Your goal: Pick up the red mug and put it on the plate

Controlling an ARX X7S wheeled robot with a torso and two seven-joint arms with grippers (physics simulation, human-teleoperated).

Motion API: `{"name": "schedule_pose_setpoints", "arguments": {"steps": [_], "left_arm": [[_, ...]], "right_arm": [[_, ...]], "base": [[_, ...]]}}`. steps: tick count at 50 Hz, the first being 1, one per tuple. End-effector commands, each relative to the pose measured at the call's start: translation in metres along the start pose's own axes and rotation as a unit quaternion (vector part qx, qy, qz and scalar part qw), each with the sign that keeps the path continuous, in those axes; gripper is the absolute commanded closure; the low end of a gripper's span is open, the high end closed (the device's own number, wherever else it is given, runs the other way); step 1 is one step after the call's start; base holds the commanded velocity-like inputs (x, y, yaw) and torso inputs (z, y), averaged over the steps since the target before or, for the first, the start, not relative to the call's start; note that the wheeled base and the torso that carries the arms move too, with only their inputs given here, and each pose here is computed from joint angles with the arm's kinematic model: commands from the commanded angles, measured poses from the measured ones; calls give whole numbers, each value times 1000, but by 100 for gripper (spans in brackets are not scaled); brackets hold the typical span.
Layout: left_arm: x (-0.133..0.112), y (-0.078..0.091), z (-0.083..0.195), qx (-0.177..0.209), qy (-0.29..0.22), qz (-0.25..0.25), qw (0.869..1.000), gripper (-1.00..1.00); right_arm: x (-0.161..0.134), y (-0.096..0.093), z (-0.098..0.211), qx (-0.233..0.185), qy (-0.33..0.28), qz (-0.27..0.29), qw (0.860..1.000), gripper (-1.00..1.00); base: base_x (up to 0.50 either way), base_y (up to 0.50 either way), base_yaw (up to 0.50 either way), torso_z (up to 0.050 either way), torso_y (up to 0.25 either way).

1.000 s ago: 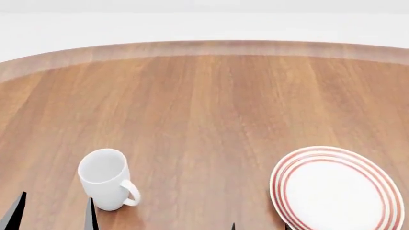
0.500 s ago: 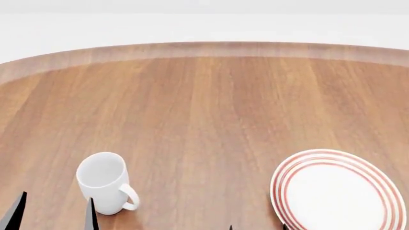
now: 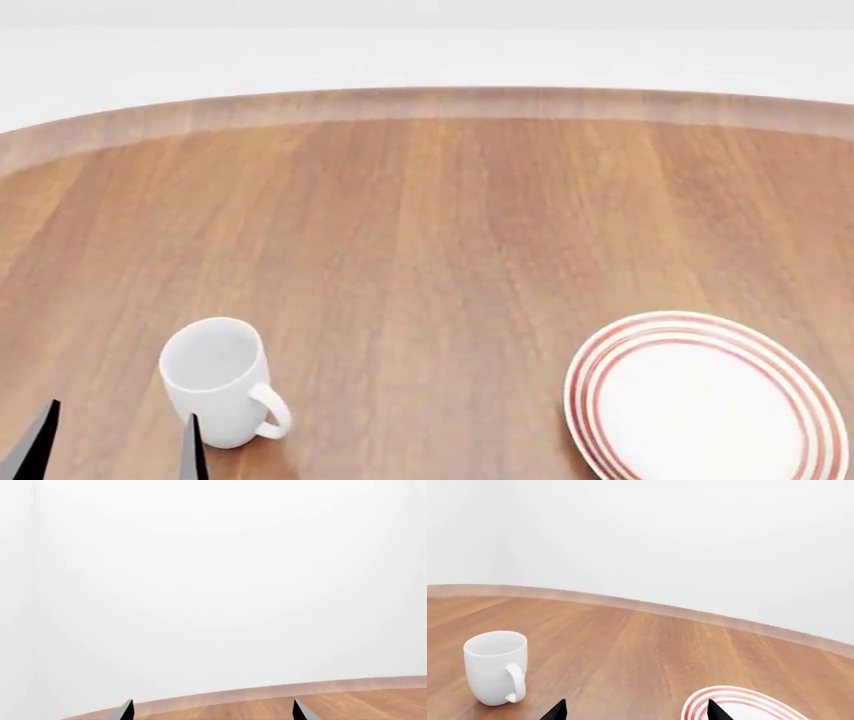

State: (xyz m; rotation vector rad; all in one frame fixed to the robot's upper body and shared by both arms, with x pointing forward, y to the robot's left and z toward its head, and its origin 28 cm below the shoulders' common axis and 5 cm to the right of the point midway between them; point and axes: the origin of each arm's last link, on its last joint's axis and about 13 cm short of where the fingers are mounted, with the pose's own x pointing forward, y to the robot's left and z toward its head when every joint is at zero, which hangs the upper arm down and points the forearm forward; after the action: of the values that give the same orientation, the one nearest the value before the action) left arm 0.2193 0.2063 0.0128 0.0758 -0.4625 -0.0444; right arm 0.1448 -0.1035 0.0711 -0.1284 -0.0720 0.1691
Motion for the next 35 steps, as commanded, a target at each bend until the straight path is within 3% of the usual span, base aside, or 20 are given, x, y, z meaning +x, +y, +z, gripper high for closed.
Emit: {"name": "schedule_pose_setpoints", "arguments": {"steps": [1, 14, 35], "left_arm": [[0, 0, 0, -1, 2, -3, 1000, -100], [0, 0, 0, -1, 4, -3, 1000, -100], [0, 0, 0, -1, 6, -4, 1000, -100]], "right_arm": [[-32, -2, 15, -15, -14, 25, 999, -100], [-60, -1, 7, 13, -27, 39, 999, -100], [-73, 13, -35, 52, 1, 63, 997, -100]], "base": [[0, 0, 0, 0, 0], [0, 0, 0, 0, 0], [0, 0, 0, 0, 0]]}}
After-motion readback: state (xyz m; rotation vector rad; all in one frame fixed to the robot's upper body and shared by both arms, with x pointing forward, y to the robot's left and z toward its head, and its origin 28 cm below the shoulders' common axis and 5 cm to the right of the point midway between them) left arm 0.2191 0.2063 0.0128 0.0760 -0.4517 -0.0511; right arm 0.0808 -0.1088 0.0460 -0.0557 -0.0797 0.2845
